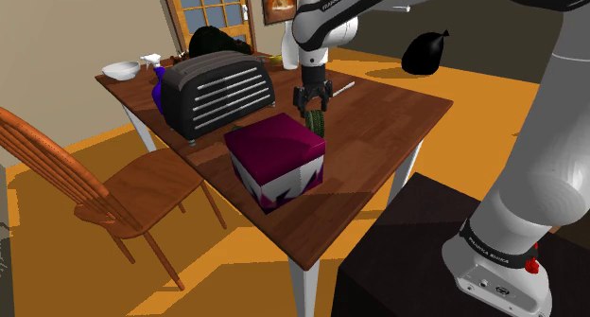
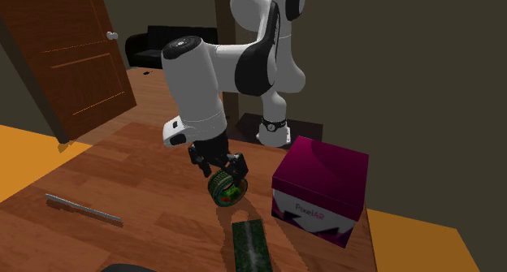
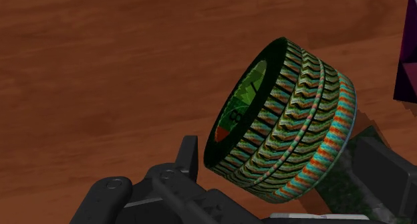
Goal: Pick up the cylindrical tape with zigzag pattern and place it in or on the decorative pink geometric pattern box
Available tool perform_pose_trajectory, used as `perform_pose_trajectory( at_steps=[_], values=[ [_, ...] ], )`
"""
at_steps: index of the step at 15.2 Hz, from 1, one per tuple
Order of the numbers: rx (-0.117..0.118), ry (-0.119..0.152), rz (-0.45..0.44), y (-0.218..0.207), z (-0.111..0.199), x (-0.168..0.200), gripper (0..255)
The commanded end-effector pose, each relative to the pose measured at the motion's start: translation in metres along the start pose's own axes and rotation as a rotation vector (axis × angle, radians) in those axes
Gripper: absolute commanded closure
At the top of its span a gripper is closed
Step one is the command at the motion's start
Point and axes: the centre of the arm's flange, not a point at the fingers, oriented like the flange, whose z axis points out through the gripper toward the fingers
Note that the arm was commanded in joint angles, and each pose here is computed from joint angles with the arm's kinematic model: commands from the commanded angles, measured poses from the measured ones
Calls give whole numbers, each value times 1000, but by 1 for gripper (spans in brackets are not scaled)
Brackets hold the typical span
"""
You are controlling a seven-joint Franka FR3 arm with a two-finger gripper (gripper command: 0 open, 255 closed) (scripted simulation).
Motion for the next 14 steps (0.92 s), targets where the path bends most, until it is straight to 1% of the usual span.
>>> perform_pose_trajectory(
  at_steps=[1,5,6,14],
  values=[
    [0,0,0,0,1,0,0],
    [0,0,0,0,1,0,0],
    [0,0,0,0,1,0,255],
    [0,0,0,0,1,0,255]
  ],
)
